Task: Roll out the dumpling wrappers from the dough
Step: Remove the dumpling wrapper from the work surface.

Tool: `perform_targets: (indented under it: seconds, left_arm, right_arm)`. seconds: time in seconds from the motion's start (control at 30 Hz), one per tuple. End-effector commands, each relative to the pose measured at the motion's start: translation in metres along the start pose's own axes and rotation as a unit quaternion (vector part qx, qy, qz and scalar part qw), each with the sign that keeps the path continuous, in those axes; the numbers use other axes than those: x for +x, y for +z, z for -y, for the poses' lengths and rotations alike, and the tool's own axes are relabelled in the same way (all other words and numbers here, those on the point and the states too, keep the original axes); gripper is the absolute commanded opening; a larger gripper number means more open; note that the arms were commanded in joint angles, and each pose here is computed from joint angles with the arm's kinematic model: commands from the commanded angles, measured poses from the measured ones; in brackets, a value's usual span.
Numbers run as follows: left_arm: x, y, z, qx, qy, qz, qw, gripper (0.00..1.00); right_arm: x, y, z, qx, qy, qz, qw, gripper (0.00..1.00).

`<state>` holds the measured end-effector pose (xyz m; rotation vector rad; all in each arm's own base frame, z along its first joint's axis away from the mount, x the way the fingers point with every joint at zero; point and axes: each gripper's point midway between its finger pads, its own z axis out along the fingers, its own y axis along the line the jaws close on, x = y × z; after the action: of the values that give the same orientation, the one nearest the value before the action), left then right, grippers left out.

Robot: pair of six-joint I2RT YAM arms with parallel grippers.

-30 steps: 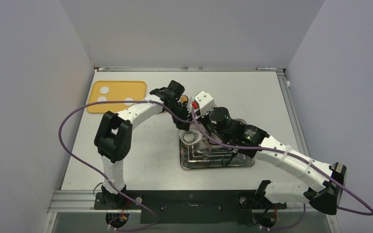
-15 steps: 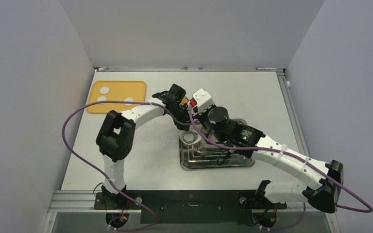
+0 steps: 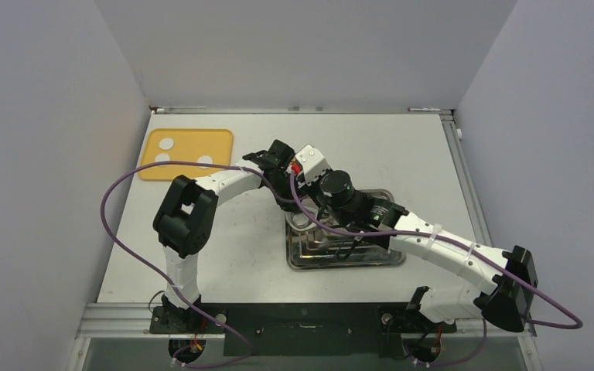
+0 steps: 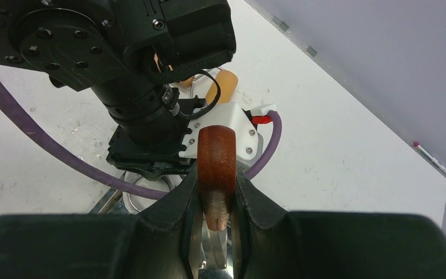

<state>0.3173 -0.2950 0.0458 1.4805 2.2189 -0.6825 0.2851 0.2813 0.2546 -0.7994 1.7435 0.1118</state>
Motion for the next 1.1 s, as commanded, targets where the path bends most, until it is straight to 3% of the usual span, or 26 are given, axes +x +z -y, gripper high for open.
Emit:
perform_targets:
  seconds: [0.0, 0.17, 0.63, 0.8, 1.07]
  left_arm:
    - [-0.014, 0.003, 0.01, 0.013, 0.017, 0.023, 0.999, 0.27]
    - [-0.014, 0.002, 0.011, 0.016, 0.016, 0.027, 0.999, 0.23]
    - [-0.011, 0.006, 0.014, 0.024, 0.011, 0.022, 0.999, 0.09]
    - [-0.008, 0.009, 0.018, 0.034, 0.007, 0.022, 0.999, 0.09]
    - [-0.009, 0.01, 0.025, 0.04, 0.015, 0.025, 0.999, 0.08]
  right_arm:
    - [-0.039, -0.01, 0.007, 0.007, 0.036, 0.077, 0.996, 0.08]
    - [-0.047, -0.019, 0.015, 0.019, 0.052, 0.112, 0.992, 0.08]
    - [-0.039, -0.012, 0.008, 0.014, 0.057, 0.119, 0.991, 0.08]
    - [-0.009, 0.008, -0.022, -0.029, 0.034, 0.094, 0.995, 0.08]
    - [0.035, 0.002, -0.078, -0.157, -0.079, 0.033, 0.984, 0.08]
